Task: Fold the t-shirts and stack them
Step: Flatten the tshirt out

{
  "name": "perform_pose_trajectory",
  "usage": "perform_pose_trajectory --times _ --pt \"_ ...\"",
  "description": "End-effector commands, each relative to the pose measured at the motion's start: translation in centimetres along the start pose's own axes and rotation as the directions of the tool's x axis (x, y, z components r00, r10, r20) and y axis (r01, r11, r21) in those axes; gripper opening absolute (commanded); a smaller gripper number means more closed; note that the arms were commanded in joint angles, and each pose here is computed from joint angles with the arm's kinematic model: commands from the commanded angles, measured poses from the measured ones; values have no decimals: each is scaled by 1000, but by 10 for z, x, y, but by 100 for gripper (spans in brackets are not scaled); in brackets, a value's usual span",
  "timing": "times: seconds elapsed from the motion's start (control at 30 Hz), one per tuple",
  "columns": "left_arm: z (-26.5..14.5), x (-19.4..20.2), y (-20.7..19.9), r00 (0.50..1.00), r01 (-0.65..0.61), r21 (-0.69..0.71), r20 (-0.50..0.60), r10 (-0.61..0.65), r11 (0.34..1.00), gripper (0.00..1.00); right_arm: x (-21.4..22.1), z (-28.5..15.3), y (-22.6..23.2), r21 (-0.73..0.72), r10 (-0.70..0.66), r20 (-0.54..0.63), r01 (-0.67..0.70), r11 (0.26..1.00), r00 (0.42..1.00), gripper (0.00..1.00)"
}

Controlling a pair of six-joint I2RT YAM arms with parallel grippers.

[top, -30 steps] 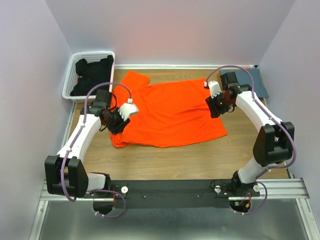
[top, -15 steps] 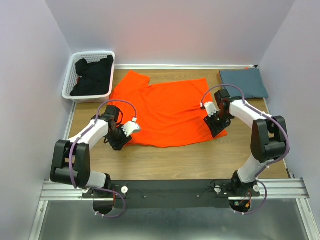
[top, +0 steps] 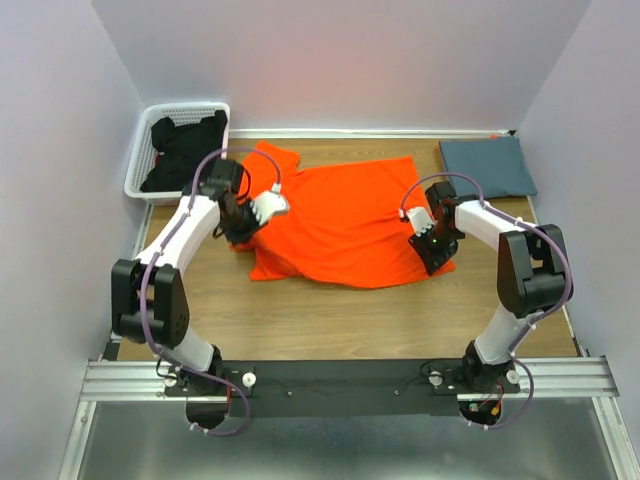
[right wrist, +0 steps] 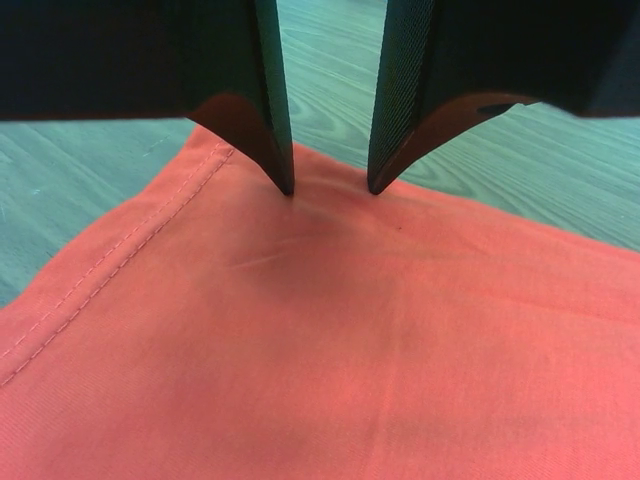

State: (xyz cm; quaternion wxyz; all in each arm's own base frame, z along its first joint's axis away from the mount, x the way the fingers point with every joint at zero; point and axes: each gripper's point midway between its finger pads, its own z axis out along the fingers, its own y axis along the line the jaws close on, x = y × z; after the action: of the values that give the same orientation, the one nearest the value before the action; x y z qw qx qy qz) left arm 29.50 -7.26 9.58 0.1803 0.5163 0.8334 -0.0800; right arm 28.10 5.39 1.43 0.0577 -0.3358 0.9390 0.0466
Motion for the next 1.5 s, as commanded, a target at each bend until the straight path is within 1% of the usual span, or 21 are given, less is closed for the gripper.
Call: perform_pose_trajectory --times 0.0,0.03,0.07,0.17,0.23,0.27,0.37,0.4,0.43,0.53,0.6,0.67,0.8,0.9,1.03,1.13,1.27,1.33,1.4,1.43,1.47 --pt "-11 -48 37 996 -2 0 88 2 1000 0 5 13 -10 43 -11 -28 12 999 1000 42" --pt "8 -48 47 998 19 24 63 -20 1000 0 5 13 -11 45 -5 -28 6 999 1000 41" --pt "8 -60 64 996 44 -5 79 -43 999 0 5 14 -12 46 0 -34 1 999 999 41" --pt "36 -59 90 993 104 -10 53 -103 995 35 -4 11 -15 51 16 -13 -16 999 1000 41" --pt "33 -66 106 987 142 -35 85 -138 989 49 -11 8 -17 56 25 4 -25 998 1000 41" --pt "27 -70 108 984 146 -37 109 -141 989 50 -12 7 -17 58 28 7 -28 998 1000 41" --pt "-3 -78 95 974 123 -18 192 -118 992 50 -15 4 -17 58 36 17 -37 998 999 41" --pt "0 -70 79 976 118 14 184 -118 993 49 -16 3 -17 55 36 20 -37 998 999 41" --pt "-8 -63 61 979 80 13 189 -81 997 48 -17 3 -16 55 36 22 -37 998 999 41" --pt "-14 -57 34 980 20 9 200 -22 1000 43 -18 3 -15 44 42 26 -43 998 999 41" --pt "4 -40 16 987 26 46 155 -33 999 43 -18 5 -15 40 44 23 -44 998 999 41" --pt "20 -37 6 990 24 67 140 -34 997 43 -19 7 -15 35 49 22 -49 998 999 41" --pt "42 -47 -2 993 -12 78 122 3 997 51 -21 7 -17 43 53 17 -54 998 998 41" --pt "52 -55 -2 993 -29 63 117 21 998 53 -21 8 -19 46 53 8 -53 998 999 41" --pt "75 -61 -7 994 -69 63 89 63 996 54 -22 10 -20 41 54 2 -54 998 999 41" --pt "87 -56 -7 996 -74 57 50 72 996 54 -23 10 -20 43 51 1 -51 998 999 41" --pt "98 -44 -7 996 -91 54 -6 91 994 46 -21 9 -21 47 49 -1 -49 998 999 41" --pt "100 -41 -7 995 -100 51 -20 101 994 40 -21 9 -20 48 48 -3 -48 998 999 40" --pt "100 -39 -7 994 -106 51 -25 108 993 31 -20 10 -20 47 48 -4 -48 998 999 40" --pt "98 -41 -7 993 -111 46 -22 112 993 21 -20 10 -20 47 48 -4 -48 998 999 40" --pt "95 -41 -8 993 -112 49 -24 113 993 15 -19 9 -20 48 48 -5 -48 998 999 40"
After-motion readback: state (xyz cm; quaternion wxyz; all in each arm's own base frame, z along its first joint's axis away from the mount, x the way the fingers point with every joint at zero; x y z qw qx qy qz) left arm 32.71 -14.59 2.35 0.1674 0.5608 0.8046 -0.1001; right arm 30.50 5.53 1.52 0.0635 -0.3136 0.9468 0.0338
